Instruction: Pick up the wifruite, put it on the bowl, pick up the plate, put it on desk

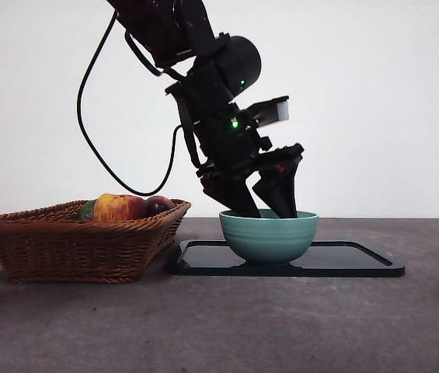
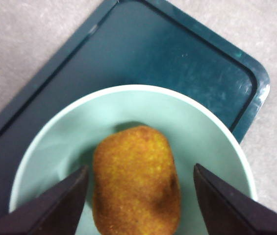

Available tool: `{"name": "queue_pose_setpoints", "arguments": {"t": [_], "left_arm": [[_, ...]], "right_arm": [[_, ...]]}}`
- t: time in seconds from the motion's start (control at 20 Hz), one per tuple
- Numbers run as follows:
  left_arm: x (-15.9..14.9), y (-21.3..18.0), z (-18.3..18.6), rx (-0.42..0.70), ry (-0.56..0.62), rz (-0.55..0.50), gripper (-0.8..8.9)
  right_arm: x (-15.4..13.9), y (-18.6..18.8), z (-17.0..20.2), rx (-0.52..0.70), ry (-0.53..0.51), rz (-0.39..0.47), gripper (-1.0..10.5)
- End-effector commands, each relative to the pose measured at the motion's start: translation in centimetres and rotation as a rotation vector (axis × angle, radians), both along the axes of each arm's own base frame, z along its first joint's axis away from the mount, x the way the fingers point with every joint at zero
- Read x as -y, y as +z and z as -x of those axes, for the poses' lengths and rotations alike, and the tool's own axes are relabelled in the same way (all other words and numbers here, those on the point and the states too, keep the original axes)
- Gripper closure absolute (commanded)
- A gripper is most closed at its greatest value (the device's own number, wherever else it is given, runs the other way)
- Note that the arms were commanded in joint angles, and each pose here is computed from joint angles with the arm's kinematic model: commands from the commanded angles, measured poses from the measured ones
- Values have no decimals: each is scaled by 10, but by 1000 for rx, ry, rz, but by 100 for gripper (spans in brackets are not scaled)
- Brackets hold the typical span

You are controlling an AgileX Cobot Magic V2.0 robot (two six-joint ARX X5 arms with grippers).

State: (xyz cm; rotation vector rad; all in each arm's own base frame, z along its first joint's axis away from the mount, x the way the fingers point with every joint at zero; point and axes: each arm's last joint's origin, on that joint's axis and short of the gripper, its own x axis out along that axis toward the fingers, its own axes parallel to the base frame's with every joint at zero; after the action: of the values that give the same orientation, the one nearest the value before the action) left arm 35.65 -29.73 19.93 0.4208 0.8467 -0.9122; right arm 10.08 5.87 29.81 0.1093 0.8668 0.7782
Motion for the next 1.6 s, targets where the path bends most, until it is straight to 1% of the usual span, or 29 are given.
{"name": "queue_pose_setpoints", "arguments": {"t": [0.05, 0.25, 0.4, 0.45, 0.7, 0.85, 1.05, 1.2, 1.4, 1.6], "left_arm": [[8, -12, -2, -10, -19, -20, 469], [8, -12, -2, -7, -15, -24, 481], [8, -12, -2, -3, -8, -34, 597], [8, -12, -2, -4, -8, -34, 606], [8, -5, -3, -7, 1, -28, 606], [11, 13, -5, 4, 9, -11, 605], [9, 55, -5, 35, 53, 65, 605], [-3, 97, 4, 70, 105, 150, 605], [-36, 160, 29, 122, 154, 233, 605], [-80, 214, 59, 144, 242, 310, 604]], "right_arm": [[-1, 3, 1, 17, 17, -4, 768], [0, 3, 2, 22, 17, -6, 769], [0, 3, 2, 23, 17, -7, 768], [0, 3, 2, 23, 17, -7, 769], [0, 3, 2, 23, 16, -6, 769], [0, 3, 2, 23, 16, -6, 769], [0, 3, 2, 24, 16, -6, 769], [0, 3, 2, 24, 16, -6, 769], [0, 3, 2, 25, 16, -6, 769], [-1, 5, 1, 41, 17, -12, 769]]}}
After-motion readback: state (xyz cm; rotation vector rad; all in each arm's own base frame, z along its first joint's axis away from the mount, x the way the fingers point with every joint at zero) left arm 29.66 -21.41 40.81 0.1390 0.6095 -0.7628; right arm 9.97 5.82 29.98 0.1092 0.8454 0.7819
